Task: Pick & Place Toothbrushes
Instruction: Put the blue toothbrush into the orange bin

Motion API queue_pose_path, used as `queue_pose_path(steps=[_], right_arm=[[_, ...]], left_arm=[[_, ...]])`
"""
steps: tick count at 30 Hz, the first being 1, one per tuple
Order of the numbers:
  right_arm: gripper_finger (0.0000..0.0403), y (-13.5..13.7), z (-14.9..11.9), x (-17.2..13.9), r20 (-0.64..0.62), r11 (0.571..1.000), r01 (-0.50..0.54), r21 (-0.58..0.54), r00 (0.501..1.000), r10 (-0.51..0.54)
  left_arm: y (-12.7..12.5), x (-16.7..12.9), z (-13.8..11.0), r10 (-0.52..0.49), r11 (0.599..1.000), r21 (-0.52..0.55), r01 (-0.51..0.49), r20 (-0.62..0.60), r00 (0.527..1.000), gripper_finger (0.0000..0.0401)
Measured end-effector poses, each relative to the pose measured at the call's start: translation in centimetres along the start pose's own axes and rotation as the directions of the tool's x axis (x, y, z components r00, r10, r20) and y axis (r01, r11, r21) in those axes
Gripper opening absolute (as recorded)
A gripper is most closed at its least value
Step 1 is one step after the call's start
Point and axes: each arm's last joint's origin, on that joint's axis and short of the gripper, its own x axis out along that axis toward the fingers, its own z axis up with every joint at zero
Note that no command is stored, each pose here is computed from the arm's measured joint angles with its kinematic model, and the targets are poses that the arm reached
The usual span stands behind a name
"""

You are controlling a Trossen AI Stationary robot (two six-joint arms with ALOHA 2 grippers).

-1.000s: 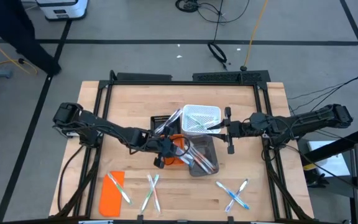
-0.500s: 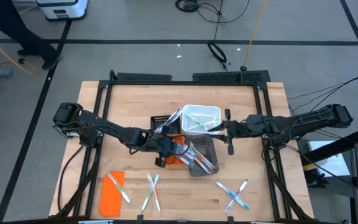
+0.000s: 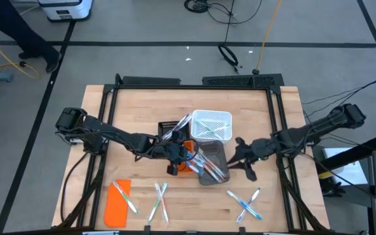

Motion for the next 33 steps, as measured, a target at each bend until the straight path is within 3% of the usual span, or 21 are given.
queue_pose_path(steps=[12,23,33], right_arm=[[0.0075,4.1,-3.9,3.3,-0.233,0.977,-0.049,0.207,0.968,0.098],[0.0075,6.5,-7.0,5.0,-0.366,0.911,0.042,0.410,0.923,0.122],[0.0075,7.4,-8.9,6.2,-0.441,0.852,0.128,0.507,0.888,0.130]], left_arm=[[0.1,0.0,0.2,0.004,0.999,-0.033,-0.004,0.018,1.000,0.0131],[0.1,0.0,0.2,0.006,0.998,-0.060,-0.005,0.024,1.000,0.0131],[0.1,0.0,0.2,0.006,0.998,-0.058,-0.005,0.024,1.000,0.0131]])
